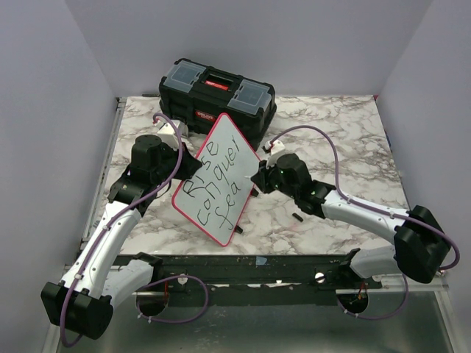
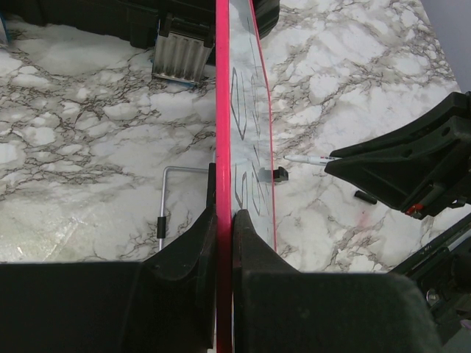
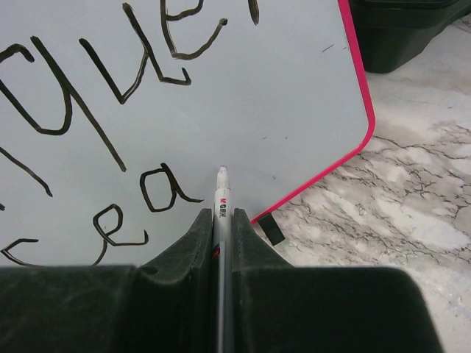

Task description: Write a sentence on the whiteboard

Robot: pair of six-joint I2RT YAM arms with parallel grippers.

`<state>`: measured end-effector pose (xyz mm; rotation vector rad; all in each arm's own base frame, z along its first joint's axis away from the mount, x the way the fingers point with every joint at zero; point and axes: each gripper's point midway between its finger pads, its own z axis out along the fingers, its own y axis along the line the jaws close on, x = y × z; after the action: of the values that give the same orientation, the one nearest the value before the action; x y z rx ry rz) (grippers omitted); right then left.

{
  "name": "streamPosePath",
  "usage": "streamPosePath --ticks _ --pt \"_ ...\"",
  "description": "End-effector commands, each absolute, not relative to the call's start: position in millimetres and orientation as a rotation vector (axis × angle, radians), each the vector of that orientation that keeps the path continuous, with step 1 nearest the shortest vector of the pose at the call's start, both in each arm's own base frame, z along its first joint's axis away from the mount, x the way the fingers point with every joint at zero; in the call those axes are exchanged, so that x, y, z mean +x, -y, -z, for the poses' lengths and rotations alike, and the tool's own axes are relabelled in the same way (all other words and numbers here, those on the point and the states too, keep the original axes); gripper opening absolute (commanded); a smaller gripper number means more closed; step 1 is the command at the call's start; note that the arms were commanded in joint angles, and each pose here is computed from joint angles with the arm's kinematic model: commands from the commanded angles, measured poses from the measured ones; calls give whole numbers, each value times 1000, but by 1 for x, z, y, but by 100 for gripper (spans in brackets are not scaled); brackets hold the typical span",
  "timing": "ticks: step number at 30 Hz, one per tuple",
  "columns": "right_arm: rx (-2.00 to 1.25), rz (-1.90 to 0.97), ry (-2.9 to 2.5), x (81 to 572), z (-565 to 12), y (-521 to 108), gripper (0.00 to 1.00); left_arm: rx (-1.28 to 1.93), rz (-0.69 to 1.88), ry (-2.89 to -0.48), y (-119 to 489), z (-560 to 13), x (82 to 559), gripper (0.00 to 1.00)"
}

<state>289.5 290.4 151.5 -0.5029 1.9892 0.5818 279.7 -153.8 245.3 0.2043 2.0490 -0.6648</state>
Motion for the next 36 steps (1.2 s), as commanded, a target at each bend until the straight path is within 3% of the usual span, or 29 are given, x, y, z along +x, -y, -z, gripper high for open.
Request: streamPosePath --ticks 1,36 --pt "-497 -591 -1935 300 -172 -297 1 300 564 -2125 144 -219 271 0" --pt "-517 -685 -1904 307 -178 -321 1 300 564 -2128 145 -219 271 0"
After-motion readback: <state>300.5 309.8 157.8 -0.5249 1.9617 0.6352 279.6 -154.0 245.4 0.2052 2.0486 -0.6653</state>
